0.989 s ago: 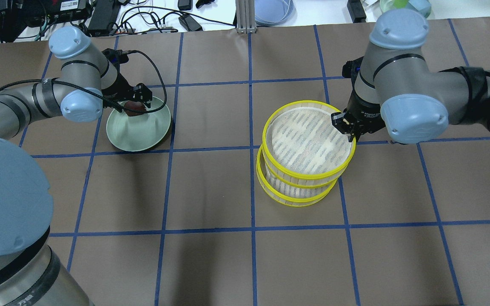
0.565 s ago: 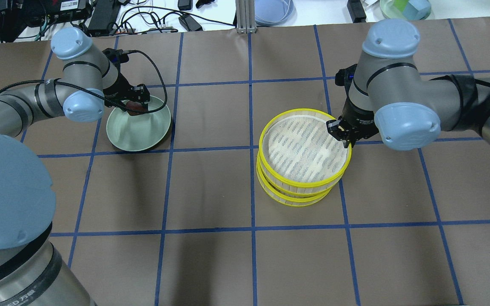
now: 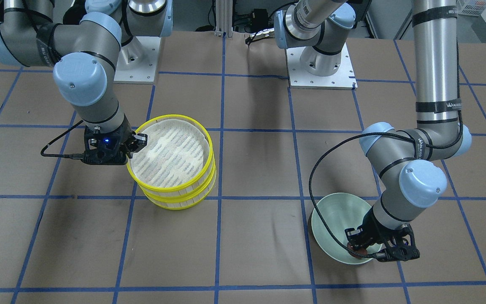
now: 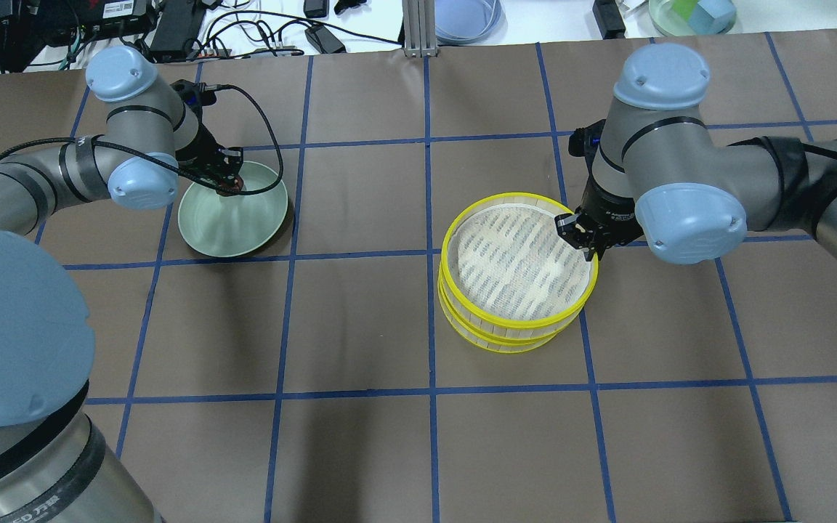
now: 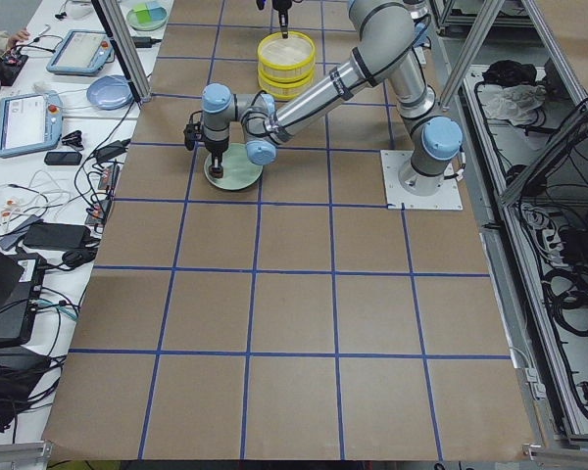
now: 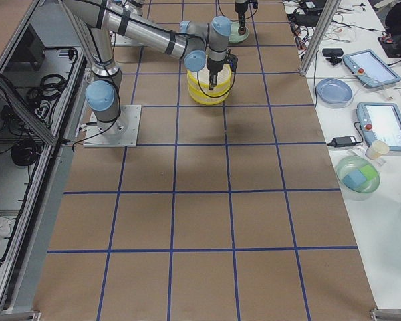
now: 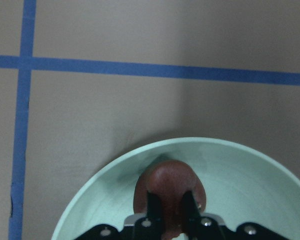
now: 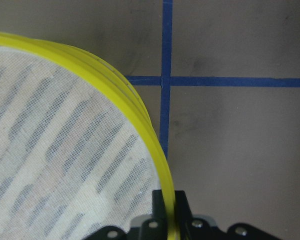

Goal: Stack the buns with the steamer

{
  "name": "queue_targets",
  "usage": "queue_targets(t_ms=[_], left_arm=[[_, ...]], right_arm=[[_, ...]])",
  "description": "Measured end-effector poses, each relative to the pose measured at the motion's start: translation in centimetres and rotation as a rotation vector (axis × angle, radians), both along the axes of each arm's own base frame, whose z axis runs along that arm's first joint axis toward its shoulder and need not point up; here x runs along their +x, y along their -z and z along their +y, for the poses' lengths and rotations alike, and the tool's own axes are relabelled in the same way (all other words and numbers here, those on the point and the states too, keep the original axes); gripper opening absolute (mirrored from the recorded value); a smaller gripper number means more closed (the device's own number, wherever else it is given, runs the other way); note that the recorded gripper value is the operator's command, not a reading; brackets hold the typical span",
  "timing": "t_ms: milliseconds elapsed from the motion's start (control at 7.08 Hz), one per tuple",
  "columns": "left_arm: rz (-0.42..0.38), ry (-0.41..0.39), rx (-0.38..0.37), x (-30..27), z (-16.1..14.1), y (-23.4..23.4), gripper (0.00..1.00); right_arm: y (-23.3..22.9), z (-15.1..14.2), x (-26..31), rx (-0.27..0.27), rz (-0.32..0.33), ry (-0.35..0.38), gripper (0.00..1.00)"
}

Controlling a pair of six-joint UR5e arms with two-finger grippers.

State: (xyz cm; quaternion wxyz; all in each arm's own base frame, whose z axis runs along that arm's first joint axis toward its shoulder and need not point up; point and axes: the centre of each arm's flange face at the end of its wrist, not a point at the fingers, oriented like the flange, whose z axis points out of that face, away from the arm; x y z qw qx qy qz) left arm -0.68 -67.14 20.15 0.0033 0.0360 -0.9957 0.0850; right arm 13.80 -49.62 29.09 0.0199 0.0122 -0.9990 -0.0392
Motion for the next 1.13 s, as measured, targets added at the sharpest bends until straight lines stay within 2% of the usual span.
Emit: queue_targets(t_ms=[565, 1130], left_arm=[[-0.038, -0.003, -0.05, 0.4, -0.2, -3.6, 0.23], [-0.061, -0.005, -0.034, -0.8, 2.0, -10.0, 0.23]], right_arm=[[0.1, 0.0, 0.1, 0.001, -0.005, 0.003, 0.01], [0.0, -0.3, 0.2, -0.019, -0.007, 0.003, 0.01]])
